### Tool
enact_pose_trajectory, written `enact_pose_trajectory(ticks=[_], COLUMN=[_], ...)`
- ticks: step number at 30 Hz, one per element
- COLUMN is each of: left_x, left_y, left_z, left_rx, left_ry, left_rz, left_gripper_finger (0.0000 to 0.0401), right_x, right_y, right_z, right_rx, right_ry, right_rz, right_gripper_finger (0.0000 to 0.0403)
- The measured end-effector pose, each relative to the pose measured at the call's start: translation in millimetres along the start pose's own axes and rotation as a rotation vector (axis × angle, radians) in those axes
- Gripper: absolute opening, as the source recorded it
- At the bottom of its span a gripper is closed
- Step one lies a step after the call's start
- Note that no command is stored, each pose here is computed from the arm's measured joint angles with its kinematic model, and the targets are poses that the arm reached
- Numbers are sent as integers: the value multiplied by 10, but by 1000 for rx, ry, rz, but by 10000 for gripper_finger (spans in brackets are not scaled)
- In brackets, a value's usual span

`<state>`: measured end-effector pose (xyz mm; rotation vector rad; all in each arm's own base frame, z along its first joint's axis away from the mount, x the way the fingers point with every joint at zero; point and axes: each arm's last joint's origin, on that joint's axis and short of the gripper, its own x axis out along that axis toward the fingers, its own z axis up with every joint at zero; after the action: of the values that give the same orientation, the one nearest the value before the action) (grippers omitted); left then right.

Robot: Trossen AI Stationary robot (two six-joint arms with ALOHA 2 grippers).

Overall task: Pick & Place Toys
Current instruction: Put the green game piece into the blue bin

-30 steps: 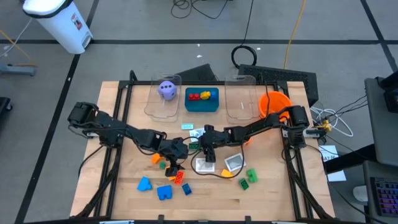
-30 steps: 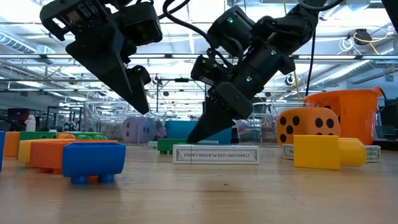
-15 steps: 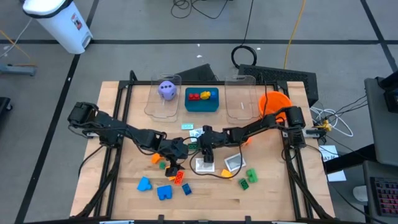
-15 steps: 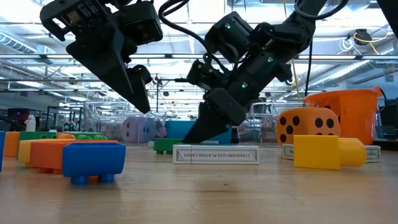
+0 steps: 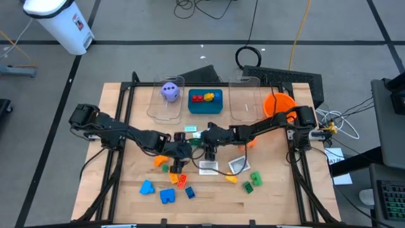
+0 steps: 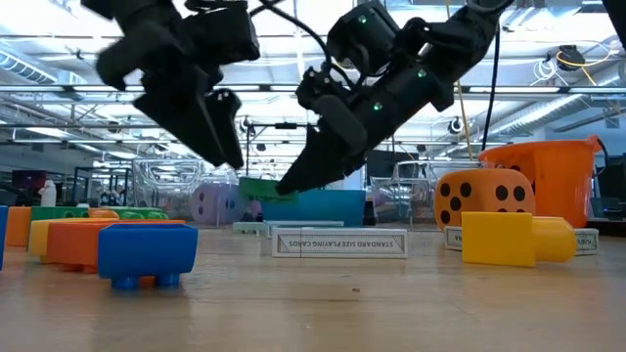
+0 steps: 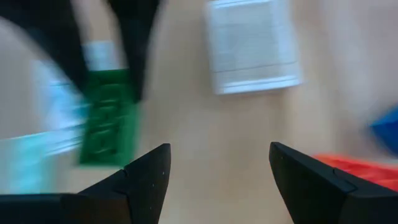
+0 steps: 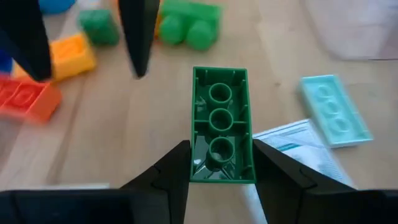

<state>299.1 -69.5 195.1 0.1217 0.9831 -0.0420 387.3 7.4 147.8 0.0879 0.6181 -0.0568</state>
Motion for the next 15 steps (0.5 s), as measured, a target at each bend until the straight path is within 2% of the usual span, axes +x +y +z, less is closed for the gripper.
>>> enact_pose_trajectory(ticks=[4,9,15], left_x=[-218,-569,-879], left_y=[-13,-166,-476], left_z=[115,223,181], left_rx=[91,213,333], left_ry=[91,143,81], left_rz=[260,534,761], left_gripper_finger=[278,278,278], right_x=[-26,-59,-128], right_y=[-158,-369,-558], right_z=[23,74,282], right_rx=[83,214,335], right_ry=[23,23,-136], right_rz=[88,225,359], right_gripper_finger=[138,139,138])
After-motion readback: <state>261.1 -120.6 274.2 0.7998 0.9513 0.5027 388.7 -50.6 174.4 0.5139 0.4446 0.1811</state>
